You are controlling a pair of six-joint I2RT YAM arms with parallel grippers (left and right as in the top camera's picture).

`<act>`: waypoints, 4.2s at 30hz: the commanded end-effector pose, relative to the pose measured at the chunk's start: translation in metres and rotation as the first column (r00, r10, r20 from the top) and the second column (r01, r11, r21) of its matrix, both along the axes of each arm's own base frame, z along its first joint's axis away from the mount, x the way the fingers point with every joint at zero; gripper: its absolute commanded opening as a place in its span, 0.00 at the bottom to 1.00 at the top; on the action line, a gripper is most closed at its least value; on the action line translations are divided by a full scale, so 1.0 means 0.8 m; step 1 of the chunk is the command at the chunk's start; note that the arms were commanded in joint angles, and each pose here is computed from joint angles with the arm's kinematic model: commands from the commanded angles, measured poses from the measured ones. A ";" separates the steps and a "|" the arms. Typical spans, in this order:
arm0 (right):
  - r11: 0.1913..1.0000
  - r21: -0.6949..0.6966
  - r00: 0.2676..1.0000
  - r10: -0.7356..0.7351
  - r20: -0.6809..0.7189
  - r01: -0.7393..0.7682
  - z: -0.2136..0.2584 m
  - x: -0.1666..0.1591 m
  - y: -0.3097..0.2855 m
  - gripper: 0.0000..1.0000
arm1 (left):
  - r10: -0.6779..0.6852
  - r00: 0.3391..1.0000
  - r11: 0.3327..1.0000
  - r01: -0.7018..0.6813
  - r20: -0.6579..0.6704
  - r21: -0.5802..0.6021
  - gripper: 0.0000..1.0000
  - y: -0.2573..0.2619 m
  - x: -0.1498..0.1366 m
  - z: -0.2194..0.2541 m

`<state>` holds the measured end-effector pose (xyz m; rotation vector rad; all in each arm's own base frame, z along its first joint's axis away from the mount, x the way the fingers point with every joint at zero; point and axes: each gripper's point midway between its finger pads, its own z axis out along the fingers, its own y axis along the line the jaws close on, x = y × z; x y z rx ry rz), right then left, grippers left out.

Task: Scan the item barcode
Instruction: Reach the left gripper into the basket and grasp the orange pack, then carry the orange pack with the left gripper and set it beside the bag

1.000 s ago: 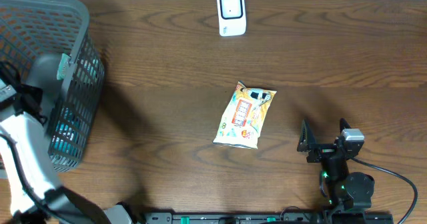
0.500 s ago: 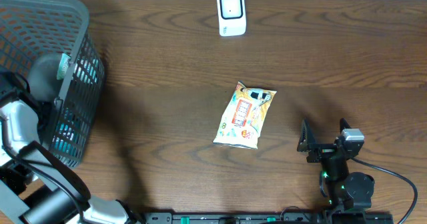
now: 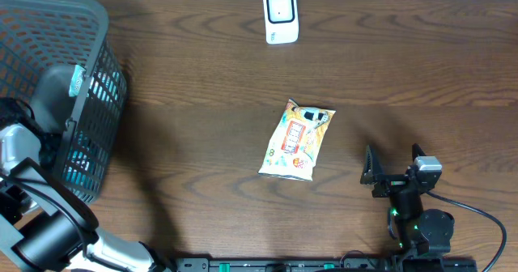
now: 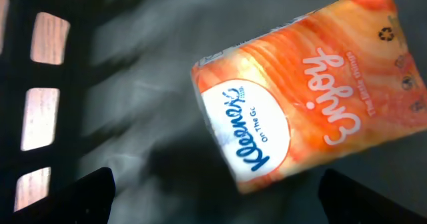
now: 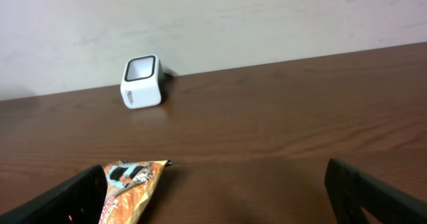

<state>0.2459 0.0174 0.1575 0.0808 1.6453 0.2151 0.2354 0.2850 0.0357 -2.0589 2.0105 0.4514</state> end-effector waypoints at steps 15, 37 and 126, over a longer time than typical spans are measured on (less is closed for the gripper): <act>1.000 -0.011 1.000 -0.003 0.002 0.003 0.000 0.000 0.000 0.99 | -0.068 0.997 0.998 0.067 -0.044 -0.010 0.50 0.018 0.015 -0.048; 1.000 -0.011 1.000 -0.003 0.002 0.003 0.000 0.000 0.000 0.99 | -0.214 0.976 0.975 0.212 -0.030 -0.061 0.07 -0.006 0.033 -0.039; 1.000 -0.011 1.000 -0.003 0.002 0.003 0.000 0.000 0.000 0.99 | -0.898 -0.327 -0.391 0.899 0.295 -0.195 0.71 -0.615 0.088 -0.086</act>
